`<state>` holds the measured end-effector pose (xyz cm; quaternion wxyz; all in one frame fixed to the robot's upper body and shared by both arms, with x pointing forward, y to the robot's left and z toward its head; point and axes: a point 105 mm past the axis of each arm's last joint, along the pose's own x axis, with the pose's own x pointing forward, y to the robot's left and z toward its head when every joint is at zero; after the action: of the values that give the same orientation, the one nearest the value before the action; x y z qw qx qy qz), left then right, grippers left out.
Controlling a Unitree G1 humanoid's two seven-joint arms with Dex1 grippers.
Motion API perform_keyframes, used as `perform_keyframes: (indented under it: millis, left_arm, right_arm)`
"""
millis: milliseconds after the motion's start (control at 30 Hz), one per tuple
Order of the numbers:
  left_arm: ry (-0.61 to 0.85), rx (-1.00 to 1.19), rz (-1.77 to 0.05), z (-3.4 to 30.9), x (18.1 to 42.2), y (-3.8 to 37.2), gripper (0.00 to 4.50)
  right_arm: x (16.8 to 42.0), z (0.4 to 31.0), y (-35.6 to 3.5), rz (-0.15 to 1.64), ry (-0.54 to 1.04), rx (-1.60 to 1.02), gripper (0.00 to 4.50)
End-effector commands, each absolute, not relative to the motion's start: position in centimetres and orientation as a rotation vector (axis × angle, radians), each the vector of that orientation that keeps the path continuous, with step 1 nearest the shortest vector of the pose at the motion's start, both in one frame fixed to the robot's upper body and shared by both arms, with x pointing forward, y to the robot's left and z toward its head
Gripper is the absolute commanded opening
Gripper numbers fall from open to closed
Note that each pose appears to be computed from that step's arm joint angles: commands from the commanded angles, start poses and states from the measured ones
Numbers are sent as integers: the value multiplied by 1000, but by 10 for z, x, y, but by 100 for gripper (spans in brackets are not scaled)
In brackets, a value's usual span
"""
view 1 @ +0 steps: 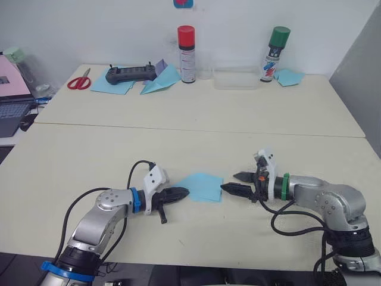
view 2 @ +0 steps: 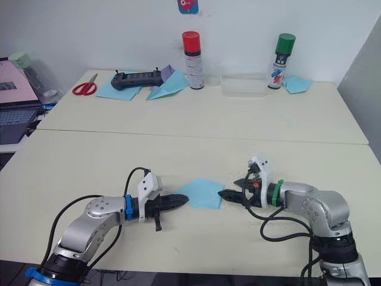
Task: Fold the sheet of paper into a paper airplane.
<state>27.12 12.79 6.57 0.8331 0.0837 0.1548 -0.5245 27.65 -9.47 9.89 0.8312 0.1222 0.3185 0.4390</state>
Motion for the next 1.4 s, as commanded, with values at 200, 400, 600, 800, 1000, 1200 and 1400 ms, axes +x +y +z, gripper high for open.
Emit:
perform_keyframes:
  millis: [200, 400, 600, 800, 1000, 1200, 1400]
  left_arm:
    - [372, 174, -1110, 55, 265, 126, 0]
    - [370, 175, -1115, 54, 264, 124, 0]
    - [370, 182, -1116, 55, 265, 124, 0]
    - [376, 190, -1116, 55, 265, 127, 0]
    - [375, 196, -1120, 57, 266, 126, 0]
    - [383, 200, -1129, 57, 265, 127, 0]
    - [391, 205, -1140, 57, 264, 127, 0]
  right_arm:
    - [275, 94, -77, 893, 796, 391, 448]
    - [287, 97, -58, 895, 790, 552, 448]
    - [292, 102, -47, 922, 779, 646, 448]
    - [291, 100, -42, 978, 717, 535, 431]
    - [289, 95, -37, 1016, 679, 481, 245]
    - [294, 89, -40, 1006, 627, 421, 22]
    - [299, 87, -42, 1006, 595, 355, 2]
